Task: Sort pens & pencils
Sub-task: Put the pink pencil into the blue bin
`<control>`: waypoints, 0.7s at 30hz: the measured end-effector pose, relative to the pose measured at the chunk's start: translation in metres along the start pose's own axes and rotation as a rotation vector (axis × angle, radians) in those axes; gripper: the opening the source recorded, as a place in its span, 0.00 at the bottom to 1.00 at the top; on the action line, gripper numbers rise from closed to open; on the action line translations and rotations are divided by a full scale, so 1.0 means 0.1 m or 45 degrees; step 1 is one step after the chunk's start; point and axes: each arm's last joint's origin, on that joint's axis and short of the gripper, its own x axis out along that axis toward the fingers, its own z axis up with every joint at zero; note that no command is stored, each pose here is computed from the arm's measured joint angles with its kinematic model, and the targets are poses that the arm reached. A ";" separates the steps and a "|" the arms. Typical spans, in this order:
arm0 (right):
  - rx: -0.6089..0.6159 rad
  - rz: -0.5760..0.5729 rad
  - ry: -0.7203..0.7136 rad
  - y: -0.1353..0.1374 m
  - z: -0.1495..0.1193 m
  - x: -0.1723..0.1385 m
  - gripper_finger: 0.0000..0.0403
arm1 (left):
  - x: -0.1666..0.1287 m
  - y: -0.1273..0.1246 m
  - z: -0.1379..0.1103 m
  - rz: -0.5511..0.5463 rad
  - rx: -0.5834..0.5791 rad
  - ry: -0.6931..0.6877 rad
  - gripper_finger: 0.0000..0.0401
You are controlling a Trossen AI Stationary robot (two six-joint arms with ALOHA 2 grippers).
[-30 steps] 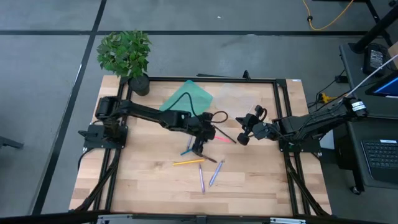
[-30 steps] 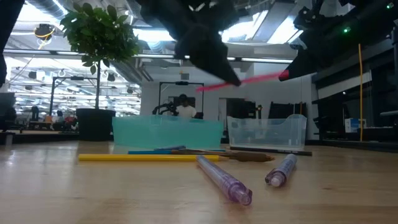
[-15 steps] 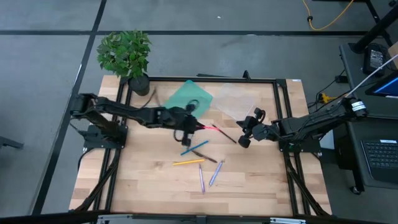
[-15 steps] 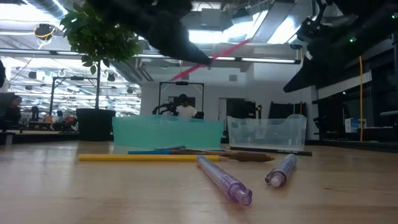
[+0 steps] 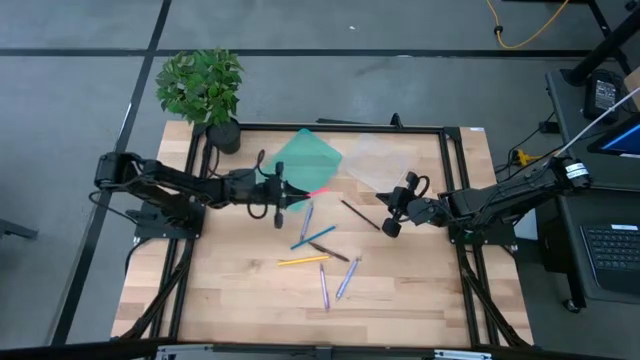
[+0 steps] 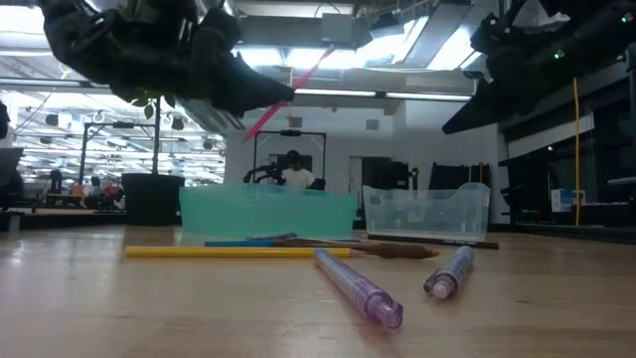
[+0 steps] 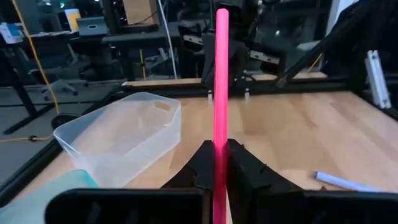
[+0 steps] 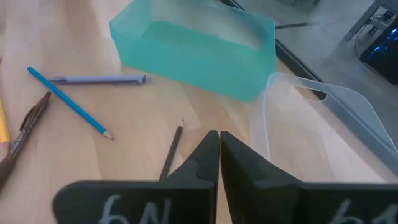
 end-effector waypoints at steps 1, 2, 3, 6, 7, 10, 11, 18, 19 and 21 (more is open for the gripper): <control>-0.006 0.000 -0.001 0.00 0.00 0.00 0.04 | -0.02 0.01 -0.01 -0.005 -0.008 -0.011 0.03; -0.019 -0.001 -0.002 0.00 0.00 0.00 0.04 | -0.03 0.02 -0.03 -0.006 -0.013 -0.020 0.03; -0.026 -0.002 -0.003 0.00 0.00 0.00 0.04 | -0.04 0.03 -0.04 -0.007 -0.014 -0.021 0.03; -0.030 -0.030 -0.009 -0.01 0.00 0.00 0.04 | -0.05 0.05 -0.07 0.001 -0.017 -0.010 0.03; -0.031 -0.041 -0.011 -0.01 0.00 0.00 0.04 | -0.05 0.06 -0.07 0.007 -0.018 -0.010 0.03; -0.038 -0.074 -0.018 -0.02 0.01 0.00 0.04 | -0.06 0.11 -0.07 0.082 -0.020 -0.010 0.03; -0.045 -0.080 -0.018 -0.02 0.01 0.00 0.04 | -0.06 0.13 -0.07 0.120 -0.025 -0.011 0.03; -0.061 -0.132 -0.028 -0.03 0.01 0.00 0.04 | -0.08 0.25 -0.07 0.420 -0.061 0.002 0.03; -0.061 -0.145 -0.030 -0.03 0.01 0.00 0.04 | -0.08 0.26 -0.08 0.462 -0.061 0.004 0.03; -0.062 -0.164 -0.034 -0.04 0.01 0.00 0.04 | -0.08 0.27 -0.08 0.500 -0.061 0.007 0.03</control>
